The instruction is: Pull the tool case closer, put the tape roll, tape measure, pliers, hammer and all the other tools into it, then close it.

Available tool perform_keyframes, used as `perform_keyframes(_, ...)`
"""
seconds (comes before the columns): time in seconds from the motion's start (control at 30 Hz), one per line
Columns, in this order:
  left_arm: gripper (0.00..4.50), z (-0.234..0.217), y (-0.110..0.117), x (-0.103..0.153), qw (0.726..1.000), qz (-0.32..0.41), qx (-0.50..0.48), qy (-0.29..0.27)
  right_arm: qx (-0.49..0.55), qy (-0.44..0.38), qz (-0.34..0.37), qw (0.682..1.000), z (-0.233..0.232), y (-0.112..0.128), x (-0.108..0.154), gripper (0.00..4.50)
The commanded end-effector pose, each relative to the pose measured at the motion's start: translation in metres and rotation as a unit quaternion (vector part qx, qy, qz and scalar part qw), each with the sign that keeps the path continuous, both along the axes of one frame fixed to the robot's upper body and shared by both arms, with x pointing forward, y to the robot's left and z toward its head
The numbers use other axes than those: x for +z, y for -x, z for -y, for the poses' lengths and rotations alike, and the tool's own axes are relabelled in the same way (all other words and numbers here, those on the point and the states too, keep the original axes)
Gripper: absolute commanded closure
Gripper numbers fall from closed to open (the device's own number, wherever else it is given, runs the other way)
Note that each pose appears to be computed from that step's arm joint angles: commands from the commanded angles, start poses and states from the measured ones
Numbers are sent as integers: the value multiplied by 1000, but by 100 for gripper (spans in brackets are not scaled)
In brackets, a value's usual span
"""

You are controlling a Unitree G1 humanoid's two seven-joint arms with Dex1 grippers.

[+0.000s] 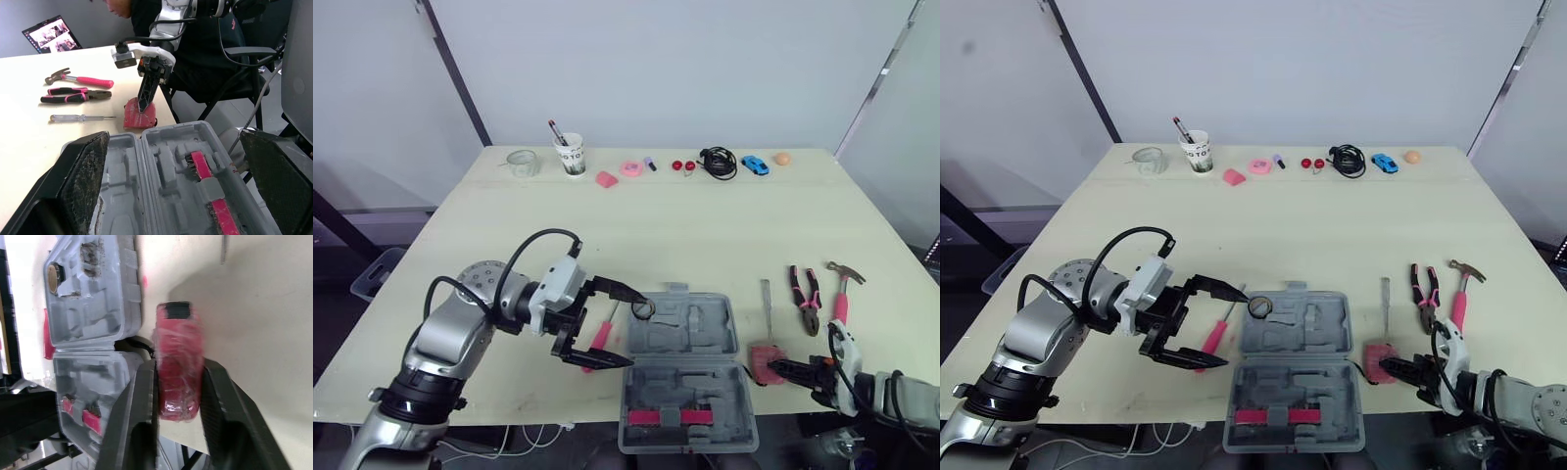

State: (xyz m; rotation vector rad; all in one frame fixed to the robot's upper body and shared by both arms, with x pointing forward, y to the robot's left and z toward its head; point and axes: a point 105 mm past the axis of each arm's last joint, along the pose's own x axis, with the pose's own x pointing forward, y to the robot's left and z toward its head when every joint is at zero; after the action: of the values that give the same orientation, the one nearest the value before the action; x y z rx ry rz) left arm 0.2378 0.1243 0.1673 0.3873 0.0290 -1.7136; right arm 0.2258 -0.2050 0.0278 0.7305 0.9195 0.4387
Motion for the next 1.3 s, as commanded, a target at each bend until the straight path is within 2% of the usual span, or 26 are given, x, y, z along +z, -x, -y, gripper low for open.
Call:
perform_keyframes(0.03,0,-6,2,9,1000,21,-6,9,-17,-1,10,1000,14,0,6,194)
perform_keyframes(0.13,0,-13,-1,9,1000,26,5,8,-4,-4,23,1000,21,6,15,30)
perform_keyframes(0.2,0,-18,-1,9,1000,26,11,7,1,10,36,999,30,8,20,6)
perform_keyframes(0.27,0,-19,-1,9,999,28,12,7,11,31,54,998,37,8,24,6)
perform_keyframes(0.33,0,-23,-1,9,999,26,24,7,55,73,105,990,42,10,31,6)
perform_keyframes(0.43,0,-27,3,11,1000,12,29,4,123,81,187,971,36,14,48,6)
perform_keyframes(0.5,0,-29,2,11,999,21,31,3,157,122,233,952,38,13,50,6)
perform_keyframes(0.6,0,-32,2,17,999,17,40,10,275,206,327,880,32,14,46,6)
perform_keyframes(0.73,0,-32,8,22,999,10,29,13,383,273,369,802,24,9,30,6)
perform_keyframes(0.8,0,-32,11,24,1000,7,25,16,406,291,387,775,21,2,25,6)
perform_keyframes(0.97,0,-30,15,26,1000,4,20,13,419,319,383,759,21,-13,16,6)
perform_keyframes(1.3,0,-28,21,29,1000,6,21,13,423,297,366,774,-2,-18,15,6)
